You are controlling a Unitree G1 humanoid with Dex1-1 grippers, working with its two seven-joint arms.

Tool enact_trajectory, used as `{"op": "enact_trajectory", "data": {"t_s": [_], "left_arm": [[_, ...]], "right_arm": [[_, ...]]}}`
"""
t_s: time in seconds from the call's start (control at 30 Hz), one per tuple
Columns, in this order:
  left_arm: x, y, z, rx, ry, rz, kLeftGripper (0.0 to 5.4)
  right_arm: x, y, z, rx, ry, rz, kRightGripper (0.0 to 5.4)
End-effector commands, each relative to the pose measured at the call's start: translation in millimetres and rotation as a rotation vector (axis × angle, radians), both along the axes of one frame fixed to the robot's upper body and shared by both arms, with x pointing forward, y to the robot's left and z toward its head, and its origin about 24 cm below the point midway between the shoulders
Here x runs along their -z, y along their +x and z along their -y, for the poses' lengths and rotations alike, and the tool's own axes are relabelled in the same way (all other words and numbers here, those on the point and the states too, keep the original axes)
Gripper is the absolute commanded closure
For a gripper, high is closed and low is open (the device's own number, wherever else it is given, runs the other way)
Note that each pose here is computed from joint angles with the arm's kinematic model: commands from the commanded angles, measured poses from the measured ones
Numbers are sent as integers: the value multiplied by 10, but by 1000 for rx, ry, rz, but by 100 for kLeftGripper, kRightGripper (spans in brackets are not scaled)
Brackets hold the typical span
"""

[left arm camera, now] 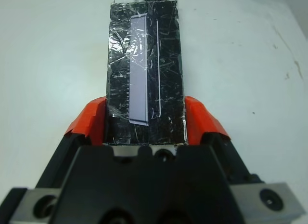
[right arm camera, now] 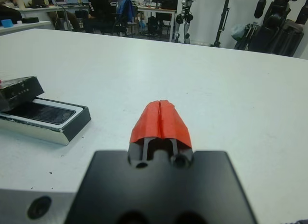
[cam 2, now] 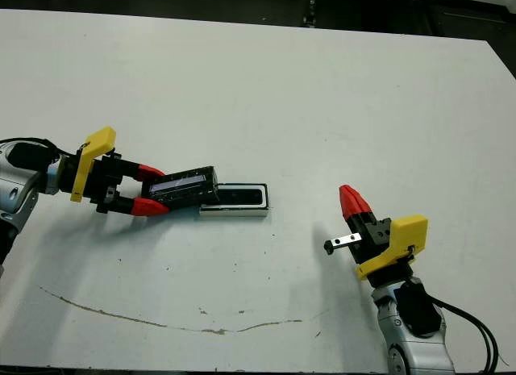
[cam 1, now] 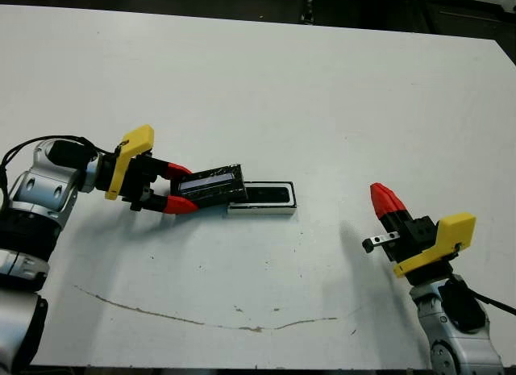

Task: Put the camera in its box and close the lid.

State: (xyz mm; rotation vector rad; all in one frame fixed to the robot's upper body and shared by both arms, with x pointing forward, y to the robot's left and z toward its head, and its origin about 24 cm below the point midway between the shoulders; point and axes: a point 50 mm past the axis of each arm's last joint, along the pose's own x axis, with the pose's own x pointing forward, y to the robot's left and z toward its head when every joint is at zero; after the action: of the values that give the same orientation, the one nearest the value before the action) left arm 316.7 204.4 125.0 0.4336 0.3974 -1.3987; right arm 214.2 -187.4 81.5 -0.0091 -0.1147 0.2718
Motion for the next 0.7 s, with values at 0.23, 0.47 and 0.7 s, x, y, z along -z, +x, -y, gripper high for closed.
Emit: {"op": "enact_trajectory", "data": {"t_s": [0.23,0.47,0.7], "left_arm": [[64,-132,232,17,16,-24,223],[107,-168,345,-48,78,63,223],[161,-157,429,-87,170,120,223]], "right_arm": [[39,-19,33,19,-13,-29,540],[41,-27,45,20,-13,-30,540],[44,-29,47,21,-8,-30,540]]}}
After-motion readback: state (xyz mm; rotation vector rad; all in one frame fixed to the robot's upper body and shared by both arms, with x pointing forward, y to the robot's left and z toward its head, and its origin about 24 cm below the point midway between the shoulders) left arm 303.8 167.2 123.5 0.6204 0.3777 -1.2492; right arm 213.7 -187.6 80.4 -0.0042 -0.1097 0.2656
